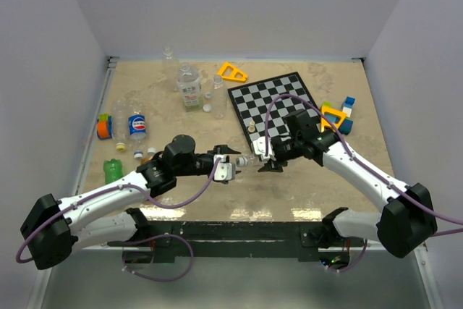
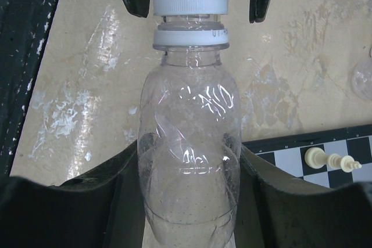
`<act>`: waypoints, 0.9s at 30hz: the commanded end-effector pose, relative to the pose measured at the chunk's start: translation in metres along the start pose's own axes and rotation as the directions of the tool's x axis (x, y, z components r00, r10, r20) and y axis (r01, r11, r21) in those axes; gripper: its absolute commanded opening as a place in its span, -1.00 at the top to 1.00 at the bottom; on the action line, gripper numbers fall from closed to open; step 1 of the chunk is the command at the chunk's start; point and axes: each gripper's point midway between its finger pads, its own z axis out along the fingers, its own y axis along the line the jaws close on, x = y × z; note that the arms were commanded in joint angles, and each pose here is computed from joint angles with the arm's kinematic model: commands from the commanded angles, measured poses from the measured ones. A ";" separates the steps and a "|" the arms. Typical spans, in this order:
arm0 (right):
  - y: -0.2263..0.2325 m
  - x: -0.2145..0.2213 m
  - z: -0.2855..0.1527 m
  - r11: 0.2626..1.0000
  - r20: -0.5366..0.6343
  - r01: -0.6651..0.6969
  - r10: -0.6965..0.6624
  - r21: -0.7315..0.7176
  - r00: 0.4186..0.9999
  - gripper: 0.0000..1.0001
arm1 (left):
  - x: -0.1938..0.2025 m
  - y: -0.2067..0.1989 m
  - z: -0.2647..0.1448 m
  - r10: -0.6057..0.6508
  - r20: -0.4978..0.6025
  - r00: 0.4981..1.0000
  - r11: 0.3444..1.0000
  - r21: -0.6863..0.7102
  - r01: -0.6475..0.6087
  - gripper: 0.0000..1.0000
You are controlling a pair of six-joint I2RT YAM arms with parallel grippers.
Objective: Unscrew the bottle caps
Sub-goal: Unscrew the bottle cap from the plastic bottle.
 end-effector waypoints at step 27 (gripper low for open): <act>-0.004 -0.003 -0.001 1.000 0.004 0.017 -0.017 0.004 1.000 0.70 | -0.034 0.030 -0.019 -0.891 0.159 0.426 0.373 -0.280 0.885 1.00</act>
